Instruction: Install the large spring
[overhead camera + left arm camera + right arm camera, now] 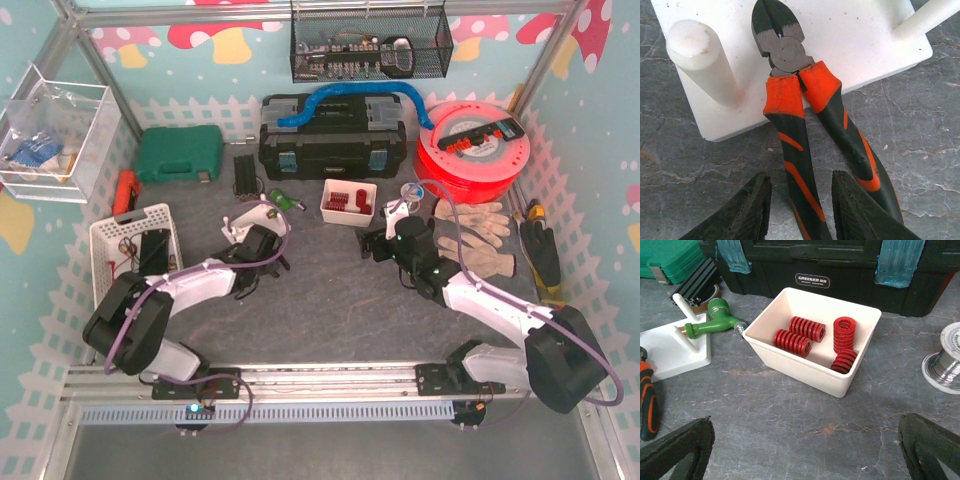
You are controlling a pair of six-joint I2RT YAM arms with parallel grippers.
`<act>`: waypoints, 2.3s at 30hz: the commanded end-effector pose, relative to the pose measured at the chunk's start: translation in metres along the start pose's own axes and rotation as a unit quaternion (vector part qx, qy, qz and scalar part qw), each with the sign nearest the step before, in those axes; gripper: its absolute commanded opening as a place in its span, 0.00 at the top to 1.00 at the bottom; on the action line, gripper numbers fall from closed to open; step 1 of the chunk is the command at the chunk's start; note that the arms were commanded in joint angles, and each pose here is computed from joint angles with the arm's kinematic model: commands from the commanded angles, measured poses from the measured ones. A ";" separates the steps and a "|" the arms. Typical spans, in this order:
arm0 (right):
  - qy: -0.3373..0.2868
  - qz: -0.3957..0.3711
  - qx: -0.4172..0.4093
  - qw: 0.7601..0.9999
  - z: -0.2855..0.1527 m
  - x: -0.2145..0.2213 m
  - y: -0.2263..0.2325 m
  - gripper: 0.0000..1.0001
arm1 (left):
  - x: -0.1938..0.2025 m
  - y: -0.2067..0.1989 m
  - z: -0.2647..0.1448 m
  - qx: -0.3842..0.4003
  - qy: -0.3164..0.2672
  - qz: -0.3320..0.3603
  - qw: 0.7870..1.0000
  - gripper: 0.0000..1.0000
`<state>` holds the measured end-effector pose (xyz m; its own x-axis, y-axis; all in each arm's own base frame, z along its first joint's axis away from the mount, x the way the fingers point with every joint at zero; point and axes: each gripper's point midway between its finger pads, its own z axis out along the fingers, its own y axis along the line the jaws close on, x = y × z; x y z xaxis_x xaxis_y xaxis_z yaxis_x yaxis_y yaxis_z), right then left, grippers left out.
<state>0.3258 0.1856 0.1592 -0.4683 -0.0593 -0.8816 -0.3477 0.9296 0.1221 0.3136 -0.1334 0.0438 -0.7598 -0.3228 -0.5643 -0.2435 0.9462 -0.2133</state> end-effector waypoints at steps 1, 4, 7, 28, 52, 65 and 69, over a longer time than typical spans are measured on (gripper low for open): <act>-0.008 -0.007 0.012 1.000 0.002 -0.001 -0.002 0.00 | -0.006 -0.007 0.002 0.001 -0.007 -0.007 1.000 0.62; -0.007 -0.008 0.013 1.000 0.002 0.000 -0.003 0.00 | -0.005 -0.006 0.006 -0.005 -0.005 -0.004 1.000 0.63; -0.008 -0.009 0.014 1.000 0.002 0.000 -0.003 0.00 | -0.003 -0.005 0.009 -0.009 -0.003 -0.001 1.000 0.63; -0.016 -0.010 0.030 0.999 -0.001 -0.002 -0.008 0.00 | -0.005 -0.011 0.012 -0.004 -0.001 0.026 1.000 0.92; -0.027 -0.005 0.038 0.999 -0.007 -0.006 -0.012 0.00 | -0.198 0.046 -0.070 -0.030 -0.247 -0.181 0.952 1.00; -0.020 -0.008 0.040 0.999 -0.003 -0.003 -0.012 0.00 | -0.183 0.063 -0.061 -0.090 -0.229 -0.177 0.953 1.00; -0.019 -0.008 0.041 0.999 -0.003 -0.003 -0.012 0.00 | -0.163 0.091 -0.066 -0.152 -0.204 -0.117 0.960 1.00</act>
<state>0.3287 0.1733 0.1617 -0.4409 -0.0568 -0.8958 -0.2898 0.9535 0.0822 0.3981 -0.0185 0.1667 -0.3369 -0.5536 -0.7615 -0.5566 0.7695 -0.3132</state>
